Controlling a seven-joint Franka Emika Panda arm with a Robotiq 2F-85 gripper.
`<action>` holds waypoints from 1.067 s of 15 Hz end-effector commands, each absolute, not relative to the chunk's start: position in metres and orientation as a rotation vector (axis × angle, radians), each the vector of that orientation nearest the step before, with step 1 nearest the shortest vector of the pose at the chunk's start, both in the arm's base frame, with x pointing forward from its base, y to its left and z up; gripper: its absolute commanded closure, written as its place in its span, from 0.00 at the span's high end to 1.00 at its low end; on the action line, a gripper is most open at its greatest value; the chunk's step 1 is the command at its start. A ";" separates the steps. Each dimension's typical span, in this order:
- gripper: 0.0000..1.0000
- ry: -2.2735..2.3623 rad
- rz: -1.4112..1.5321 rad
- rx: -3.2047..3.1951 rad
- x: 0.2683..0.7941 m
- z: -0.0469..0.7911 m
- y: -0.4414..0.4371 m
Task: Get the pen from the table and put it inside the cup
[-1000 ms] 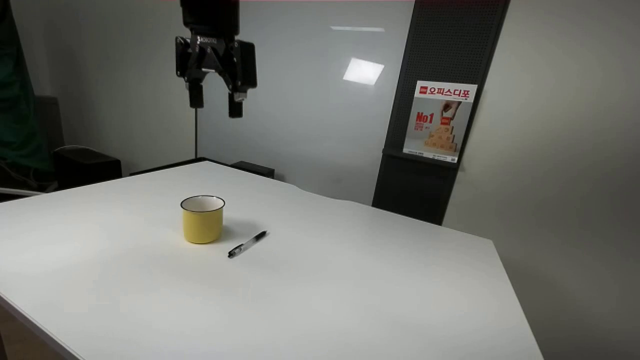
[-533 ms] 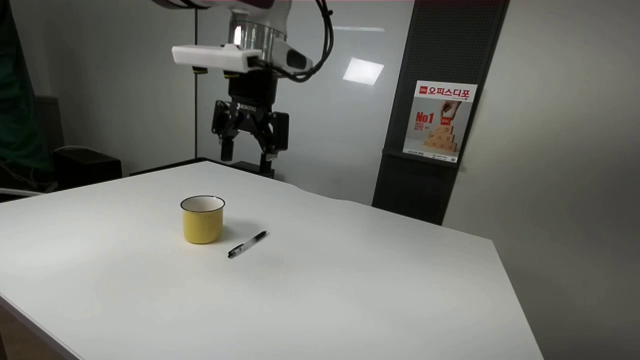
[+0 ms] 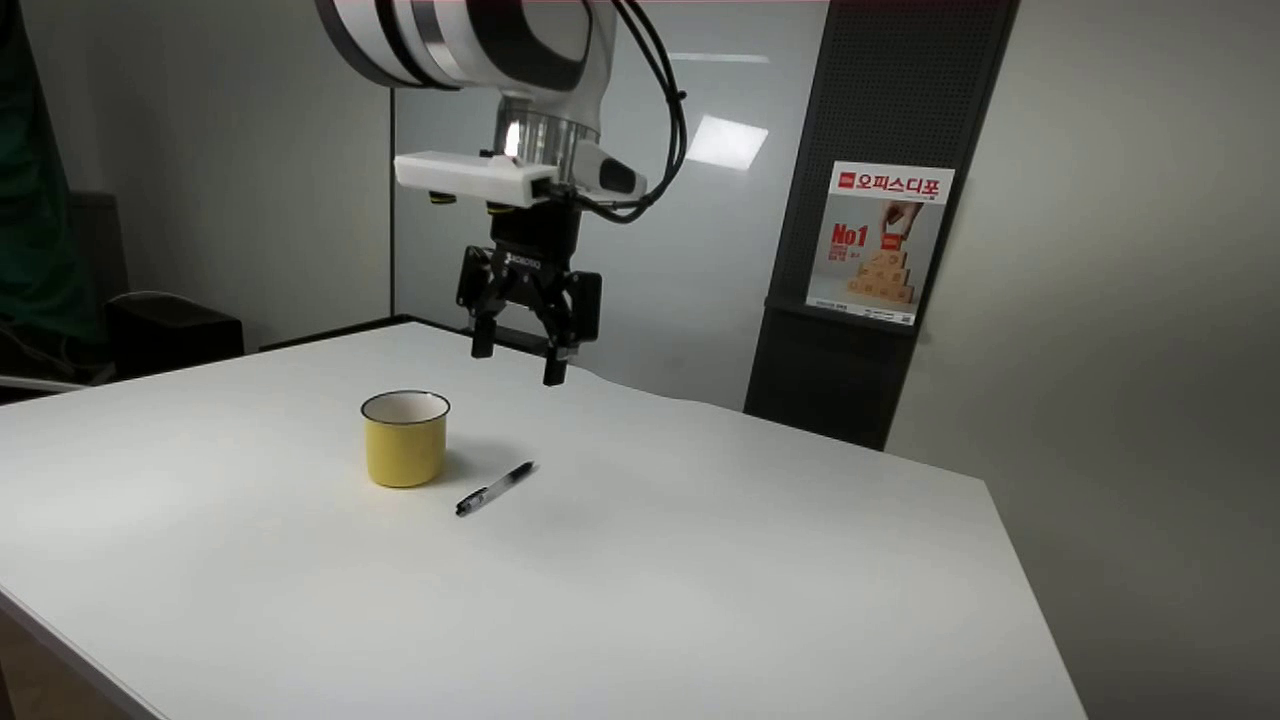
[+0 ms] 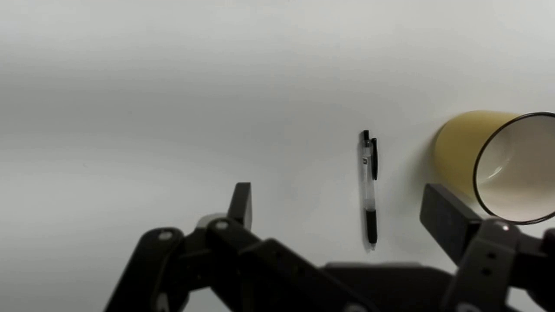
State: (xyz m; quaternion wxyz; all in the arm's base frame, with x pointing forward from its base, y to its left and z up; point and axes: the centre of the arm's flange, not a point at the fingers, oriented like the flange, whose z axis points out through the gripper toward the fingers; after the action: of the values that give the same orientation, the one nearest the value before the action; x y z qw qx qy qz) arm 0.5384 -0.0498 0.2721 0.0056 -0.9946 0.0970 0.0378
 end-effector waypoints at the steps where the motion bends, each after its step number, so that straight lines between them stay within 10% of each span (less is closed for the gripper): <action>1: 1.00 0.290 0.070 -3.169 0.539 0.268 -0.043; 16: 1.00 0.065 -0.015 -3.122 0.589 0.161 0.008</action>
State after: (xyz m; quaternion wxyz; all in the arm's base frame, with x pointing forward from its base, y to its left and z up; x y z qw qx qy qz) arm 0.5682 0.0140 0.1769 -0.0030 -0.9998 0.0169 -0.0059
